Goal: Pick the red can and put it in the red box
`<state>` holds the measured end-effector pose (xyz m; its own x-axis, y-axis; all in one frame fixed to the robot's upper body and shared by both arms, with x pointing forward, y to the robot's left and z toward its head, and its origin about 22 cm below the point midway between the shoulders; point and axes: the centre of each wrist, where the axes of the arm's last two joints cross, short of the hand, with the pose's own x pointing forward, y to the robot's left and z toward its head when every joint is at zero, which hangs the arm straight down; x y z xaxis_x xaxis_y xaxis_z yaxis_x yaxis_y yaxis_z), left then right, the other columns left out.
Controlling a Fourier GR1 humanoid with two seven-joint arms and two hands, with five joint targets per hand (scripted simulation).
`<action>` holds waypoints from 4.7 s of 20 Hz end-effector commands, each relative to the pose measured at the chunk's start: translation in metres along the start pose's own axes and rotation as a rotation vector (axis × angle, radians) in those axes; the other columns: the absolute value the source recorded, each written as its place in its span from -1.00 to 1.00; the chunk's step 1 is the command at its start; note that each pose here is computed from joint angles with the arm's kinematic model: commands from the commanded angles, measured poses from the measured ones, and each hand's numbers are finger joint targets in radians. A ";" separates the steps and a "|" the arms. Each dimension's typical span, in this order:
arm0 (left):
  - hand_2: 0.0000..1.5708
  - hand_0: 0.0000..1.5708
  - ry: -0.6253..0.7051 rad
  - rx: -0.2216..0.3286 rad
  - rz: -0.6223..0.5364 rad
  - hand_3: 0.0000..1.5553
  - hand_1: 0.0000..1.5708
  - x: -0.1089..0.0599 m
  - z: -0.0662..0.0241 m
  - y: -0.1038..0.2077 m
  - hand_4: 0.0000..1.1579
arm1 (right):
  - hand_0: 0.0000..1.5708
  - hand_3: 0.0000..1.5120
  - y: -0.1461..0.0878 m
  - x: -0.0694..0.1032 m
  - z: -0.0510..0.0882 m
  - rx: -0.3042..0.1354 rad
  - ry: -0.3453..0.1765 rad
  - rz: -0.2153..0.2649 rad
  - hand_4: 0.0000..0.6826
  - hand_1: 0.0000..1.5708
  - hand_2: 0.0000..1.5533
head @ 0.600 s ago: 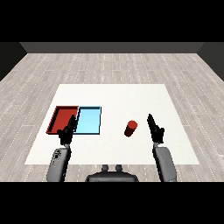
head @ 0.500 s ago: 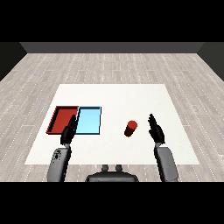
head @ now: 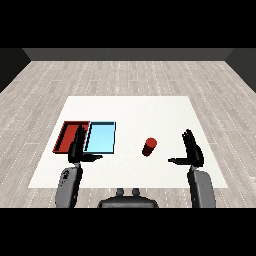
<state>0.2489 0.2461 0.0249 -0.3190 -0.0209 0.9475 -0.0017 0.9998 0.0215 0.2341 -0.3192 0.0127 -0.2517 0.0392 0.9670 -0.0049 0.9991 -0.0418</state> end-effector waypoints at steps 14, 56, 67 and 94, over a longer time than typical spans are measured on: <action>-1.00 -1.00 -0.122 0.000 0.044 -1.00 -1.00 -0.011 0.0039 -0.002 -1.00 | -1.00 -1.00 -0.012 -0.020 0.003 0.051 -0.069 -0.072 -1.00 -1.00 -1.00; -1.00 -1.00 -0.142 0.019 0.076 -1.00 -1.00 -0.011 0.0113 -0.012 -1.00 | -1.00 -1.00 0.083 -0.110 -0.046 0.126 0.148 -0.276 -1.00 -1.00 -1.00; -1.00 -1.00 -0.138 0.031 0.065 -1.00 -1.00 -0.021 0.0146 0.014 -1.00 | -1.00 -1.00 0.104 -0.091 -0.048 0.155 0.153 -0.305 -1.00 -1.00 -1.00; -1.00 -1.00 -0.144 0.023 0.082 -1.00 -1.00 -0.014 -0.0044 -0.002 -1.00 | 0.85 0.88 0.153 -0.110 -0.079 0.018 0.231 -0.080 0.79 0.85 0.87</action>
<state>0.2472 0.2522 0.0150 -0.4537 0.0432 0.8901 -0.0020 0.9988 -0.0495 0.3312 -0.1787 -0.0793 -0.0155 -0.1017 0.9947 -0.0663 0.9927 0.1005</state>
